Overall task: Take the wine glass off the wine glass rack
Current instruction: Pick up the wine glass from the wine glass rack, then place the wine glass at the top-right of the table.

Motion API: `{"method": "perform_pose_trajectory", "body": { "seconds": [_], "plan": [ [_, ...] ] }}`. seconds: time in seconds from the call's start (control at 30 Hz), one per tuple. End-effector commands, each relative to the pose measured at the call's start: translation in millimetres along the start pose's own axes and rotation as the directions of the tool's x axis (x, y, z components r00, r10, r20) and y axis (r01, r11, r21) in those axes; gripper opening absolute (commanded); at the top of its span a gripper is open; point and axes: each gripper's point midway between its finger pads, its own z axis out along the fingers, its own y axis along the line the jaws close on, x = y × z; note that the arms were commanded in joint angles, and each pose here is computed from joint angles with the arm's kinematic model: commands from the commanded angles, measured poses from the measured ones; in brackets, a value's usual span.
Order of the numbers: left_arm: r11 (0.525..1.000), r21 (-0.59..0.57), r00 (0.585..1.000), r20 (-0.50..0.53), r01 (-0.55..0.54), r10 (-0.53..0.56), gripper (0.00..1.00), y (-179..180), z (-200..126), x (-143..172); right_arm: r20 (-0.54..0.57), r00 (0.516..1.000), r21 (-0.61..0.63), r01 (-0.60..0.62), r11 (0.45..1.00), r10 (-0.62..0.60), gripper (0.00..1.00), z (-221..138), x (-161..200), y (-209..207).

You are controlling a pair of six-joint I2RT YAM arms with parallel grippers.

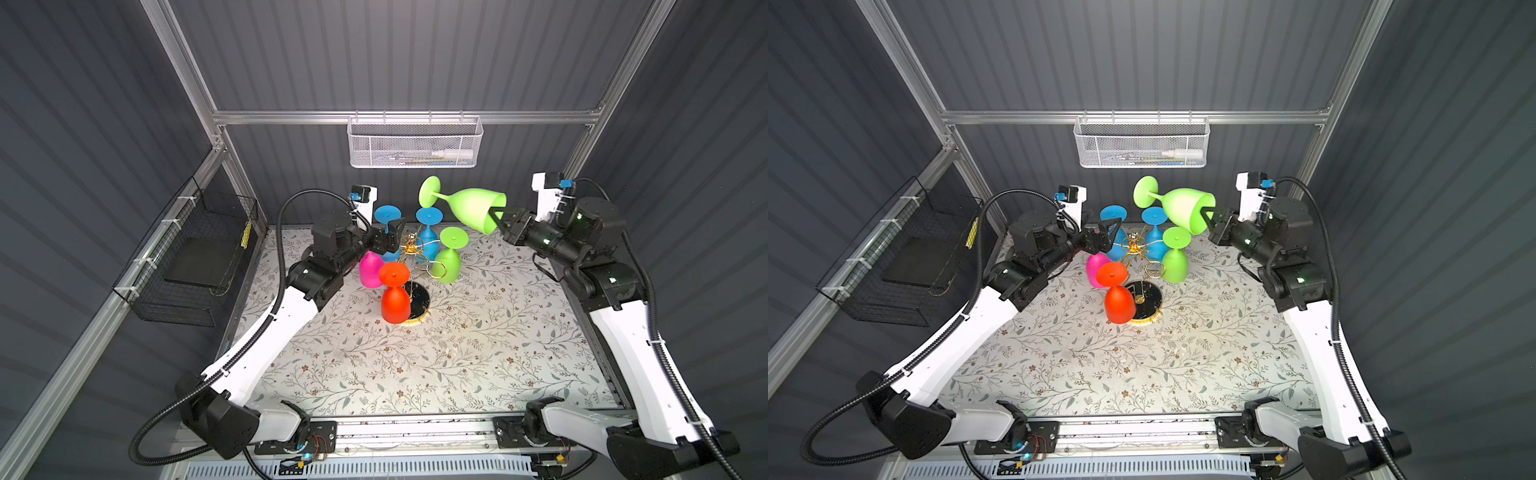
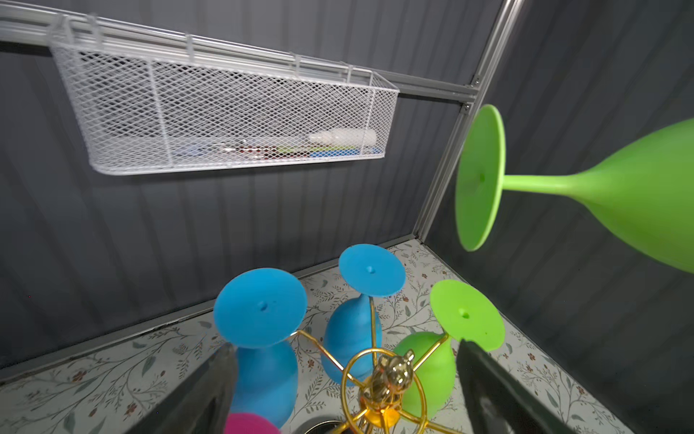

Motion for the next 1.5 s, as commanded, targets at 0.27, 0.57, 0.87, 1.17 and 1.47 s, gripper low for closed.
{"method": "perform_pose_trajectory", "body": {
  "seconds": [0.27, 0.57, 0.87, 1.17, 1.47],
  "plan": [
    [0.932, -0.329, 0.988, -0.031, -0.151, 0.149, 1.0, 71, -56, -8, -0.046, 0.994, 0.453, 0.11, 0.885, -0.1, 0.0, -79, -1, -78],
    [0.907, -0.42, 1.0, -0.002, 0.019, -0.022, 1.0, 141, -78, 10, -0.21, 0.973, 0.613, 0.208, 0.762, -0.096, 0.0, -90, 25, -122],
    [0.871, -0.483, 0.996, 0.027, 0.092, -0.091, 1.0, 181, -75, 52, -0.381, 0.924, 0.63, 0.286, 0.722, -0.033, 0.0, -55, 58, -157],
    [0.873, -0.479, 0.996, 0.031, 0.088, -0.084, 1.0, 188, -74, 76, -0.475, 0.88, 0.611, 0.34, 0.715, -0.013, 0.0, -16, 66, -174],
    [0.89, -0.453, 0.998, 0.011, 0.06, -0.061, 1.0, 180, -79, 79, -0.559, 0.829, 0.579, 0.375, 0.724, 0.018, 0.0, 32, 75, -195]
  ]
}}
